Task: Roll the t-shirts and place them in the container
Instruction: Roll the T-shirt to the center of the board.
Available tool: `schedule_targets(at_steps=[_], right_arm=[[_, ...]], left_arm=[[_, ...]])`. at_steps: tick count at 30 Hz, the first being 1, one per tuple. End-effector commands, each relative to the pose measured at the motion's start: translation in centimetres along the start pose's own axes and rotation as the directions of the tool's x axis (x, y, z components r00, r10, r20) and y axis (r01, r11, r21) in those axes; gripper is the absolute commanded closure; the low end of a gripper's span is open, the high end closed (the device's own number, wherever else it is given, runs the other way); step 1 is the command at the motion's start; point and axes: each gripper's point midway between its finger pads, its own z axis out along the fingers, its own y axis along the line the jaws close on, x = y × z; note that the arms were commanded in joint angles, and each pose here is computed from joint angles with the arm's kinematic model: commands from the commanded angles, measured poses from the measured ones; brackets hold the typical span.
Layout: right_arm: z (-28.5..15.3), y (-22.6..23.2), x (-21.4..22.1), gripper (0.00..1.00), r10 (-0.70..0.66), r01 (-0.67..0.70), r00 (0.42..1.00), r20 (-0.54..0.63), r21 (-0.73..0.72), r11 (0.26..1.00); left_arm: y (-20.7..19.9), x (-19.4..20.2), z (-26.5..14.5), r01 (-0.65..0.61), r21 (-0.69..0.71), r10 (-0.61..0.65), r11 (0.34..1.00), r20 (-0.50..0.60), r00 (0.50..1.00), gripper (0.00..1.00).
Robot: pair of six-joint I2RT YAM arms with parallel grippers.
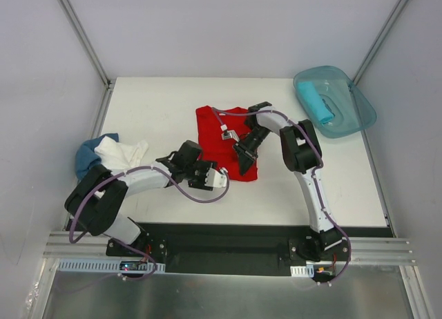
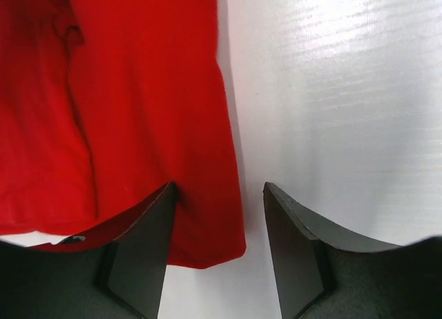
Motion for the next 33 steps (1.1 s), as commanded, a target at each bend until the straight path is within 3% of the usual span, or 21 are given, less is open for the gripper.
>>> schedule_targets(at_steps=[1,3,4,5,6,7,10,13,16,17,19,20,21,22,23,25,26,28,30,31,33], right_arm=[[-0.7,4.0,2.4,0.87,0.19,-0.205,0.974,-0.12,-0.124,0.971],[-0.8,3.8,2.4,0.79,0.2,-0.214,0.973,-0.116,-0.121,0.969],[-0.9,3.7,2.3,0.64,0.207,-0.219,0.972,-0.112,-0.117,0.969],[-1.1,3.5,2.2,0.55,0.208,-0.219,0.973,-0.103,-0.114,0.969],[-1.3,3.6,2.0,0.37,0.212,-0.221,0.973,-0.087,-0.118,0.968],[-1.6,3.6,1.8,0.04,0.209,-0.216,0.976,-0.069,-0.119,0.969],[-4.1,4.0,0.9,0.04,0.17,-0.169,0.985,0.01,-0.071,0.983],[-8.4,4.6,0.0,0.04,0.103,-0.11,0.988,0.114,0.056,0.992],[-13.2,5.8,-0.4,0.04,0.007,-0.065,0.972,0.234,0.241,0.968],[-15.1,4.2,-0.8,0.04,-0.077,-0.027,0.962,0.261,0.372,0.928],[-17.2,5.8,0.8,0.04,-0.145,-0.062,0.944,0.297,0.589,0.806],[-21.9,3.2,-1.7,0.04,-0.343,-0.042,0.895,0.285,0.82,0.571],[-23.8,4.9,-2.4,0.04,-0.467,-0.047,0.837,0.286,0.887,0.459],[-21.5,5.7,-0.2,0.04,-0.53,-0.033,0.802,0.277,0.905,0.424],[-23.1,7.4,-2.7,0.04,-0.68,-0.009,0.689,0.249,0.942,0.336],[-19.8,7.5,-2.4,0.04,-0.674,0.081,0.7,0.235,0.912,0.401],[-16.6,9.0,-2.0,0.04,-0.617,0.172,0.753,0.231,0.835,0.523],[-11.3,8.5,-0.4,0.04,-0.51,0.284,0.853,0.116,0.716,0.638],[-10.1,7.7,-0.2,0.04,-0.514,0.321,0.856,0.058,0.72,0.616],[-10.2,7.0,-1.8,0.04,-0.585,0.354,0.81,0.043,0.759,0.546],[-8.9,6.2,-1.3,0.04,-0.631,0.404,0.776,-0.004,0.771,0.492]], left_arm=[[0.0,1.2,1.5,-0.088,0.044,0.091,0.995,-0.053,0.994,0.48],[-0.7,2.2,1.9,-0.075,0.1,0.084,0.992,-0.091,0.992,0.52],[-1.0,2.5,2.0,-0.069,0.119,0.081,0.991,-0.101,0.992,0.55],[-0.7,2.4,2.1,-0.071,0.127,0.084,0.989,-0.105,0.991,0.62],[-1.6,2.9,2.2,-0.053,0.167,0.074,0.985,-0.122,0.99,0.75],[-1.5,2.8,2.2,-0.046,0.177,0.067,0.983,-0.119,0.991,0.82],[-1.6,2.4,1.7,0.018,0.212,0.007,0.977,-0.115,0.993,1.0],[-1.4,1.6,0.9,0.117,0.252,-0.095,0.961,-0.1,0.99,1.0],[-1.3,0.3,0.1,0.258,0.343,-0.242,0.903,-0.091,0.966,1.0],[-1.3,0.3,0.3,0.301,0.373,-0.285,0.878,-0.098,0.954,1.0],[-0.1,-1.2,-0.6,0.376,0.414,-0.38,0.829,-0.076,0.922,1.0],[-0.2,-1.1,-0.5,0.408,0.438,-0.409,0.801,-0.097,0.907,1.0],[0.1,-1.4,-0.6,0.423,0.452,-0.429,0.785,-0.096,0.898,1.0],[1.6,-2.2,-0.9,0.425,0.458,-0.451,0.781,-0.058,0.891,1.0],[0.8,-2.1,-1.2,0.467,0.5,-0.492,0.729,-0.091,0.866,1.0],[2.6,-2.8,-1.8,0.492,0.511,-0.537,0.705,-0.068,0.841,1.0],[2.0,-3.0,-1.9,0.525,0.554,-0.583,0.646,-0.086,0.808,1.0],[2.9,-3.6,-2.2,0.526,0.578,-0.599,0.624,-0.077,0.797,1.0],[2.6,-3.7,-2.2,0.54,0.606,-0.621,0.584,-0.094,0.778,1.0],[2.7,-3.8,-2.2,0.542,0.608,-0.627,0.58,-0.091,0.774,1.0],[2.7,-3.8,-2.2,0.548,0.612,-0.634,0.57,-0.097,0.768,1.0]])
